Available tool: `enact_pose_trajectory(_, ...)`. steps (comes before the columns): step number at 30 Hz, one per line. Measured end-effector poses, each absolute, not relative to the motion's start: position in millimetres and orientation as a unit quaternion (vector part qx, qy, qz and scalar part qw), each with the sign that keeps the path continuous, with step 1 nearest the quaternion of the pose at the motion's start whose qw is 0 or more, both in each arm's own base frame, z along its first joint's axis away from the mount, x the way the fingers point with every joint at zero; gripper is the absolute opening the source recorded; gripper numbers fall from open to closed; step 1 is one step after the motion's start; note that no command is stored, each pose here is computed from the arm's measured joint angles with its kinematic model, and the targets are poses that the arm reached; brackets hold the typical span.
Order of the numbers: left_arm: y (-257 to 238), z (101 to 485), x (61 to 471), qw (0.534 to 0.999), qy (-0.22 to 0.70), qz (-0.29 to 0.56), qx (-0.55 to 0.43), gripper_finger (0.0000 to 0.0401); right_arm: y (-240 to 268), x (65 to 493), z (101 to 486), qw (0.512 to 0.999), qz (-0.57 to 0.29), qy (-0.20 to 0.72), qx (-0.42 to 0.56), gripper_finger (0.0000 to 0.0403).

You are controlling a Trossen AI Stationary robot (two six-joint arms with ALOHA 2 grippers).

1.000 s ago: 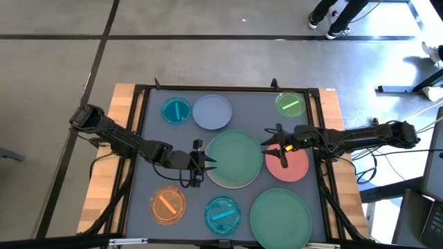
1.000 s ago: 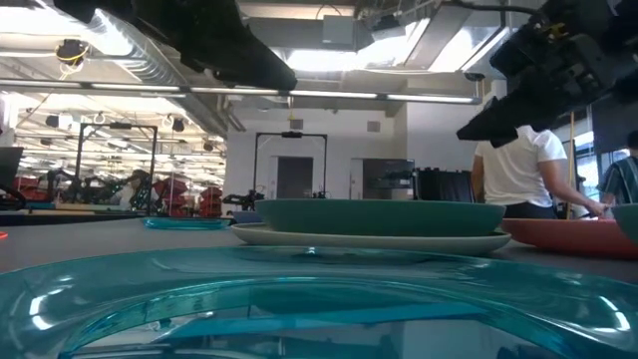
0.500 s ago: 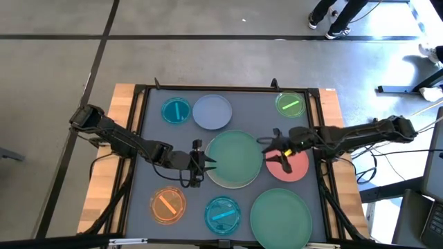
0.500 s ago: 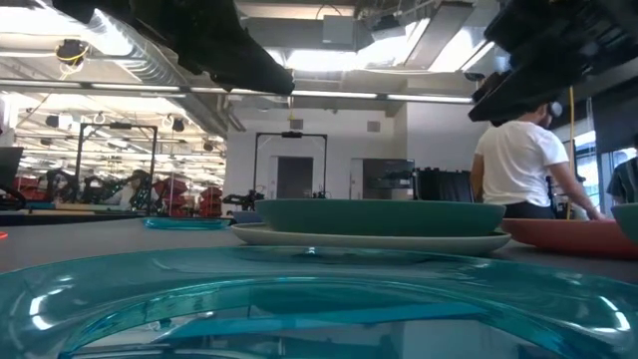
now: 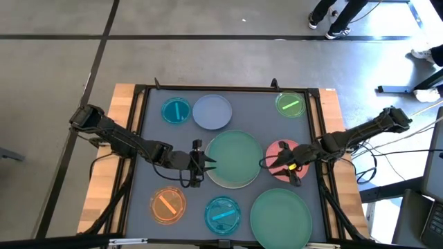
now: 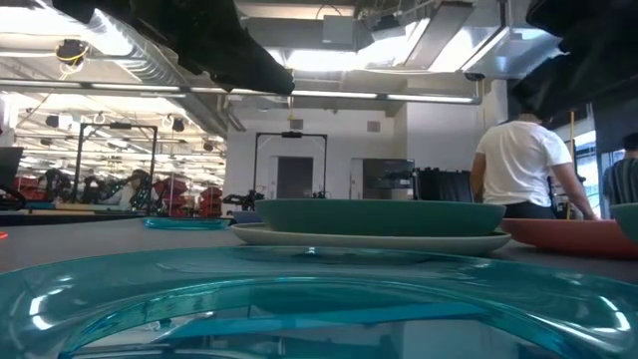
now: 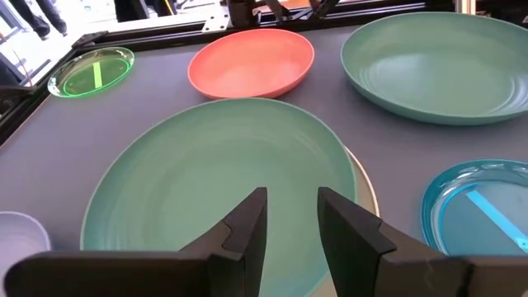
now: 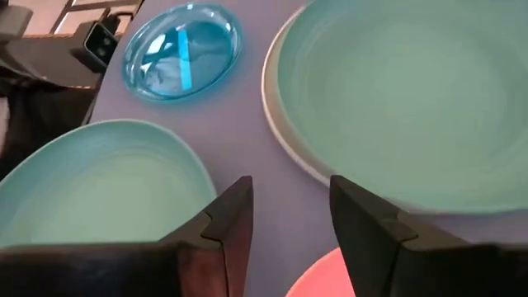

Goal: Stack plastic plates
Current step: Stack the green plate on top of the green plate

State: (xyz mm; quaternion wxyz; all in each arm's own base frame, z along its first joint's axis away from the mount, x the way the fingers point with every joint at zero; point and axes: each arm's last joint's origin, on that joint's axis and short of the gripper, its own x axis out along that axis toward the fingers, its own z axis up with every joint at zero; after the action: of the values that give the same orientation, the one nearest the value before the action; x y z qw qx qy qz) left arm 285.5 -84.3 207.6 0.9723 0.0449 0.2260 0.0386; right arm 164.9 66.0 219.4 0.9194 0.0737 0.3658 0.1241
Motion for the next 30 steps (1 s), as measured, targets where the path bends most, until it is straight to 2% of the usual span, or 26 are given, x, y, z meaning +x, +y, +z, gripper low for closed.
enact_pose_trajectory(9,-84,208,286,0.973,0.225,0.041,0.033,0.0102,82,156,216,0.896,0.145,0.402,0.126,0.0152)
enact_pose_trajectory(21,-84,208,286,0.973,0.225,0.041,0.033,0.0102,106,179,190,0.879,0.156,0.442,0.084,0.0152)
enact_pose_trajectory(30,-85,208,286,0.973,0.225,0.041,0.033,0.0102,120,201,198,0.858,0.163,0.484,0.055,0.0152)
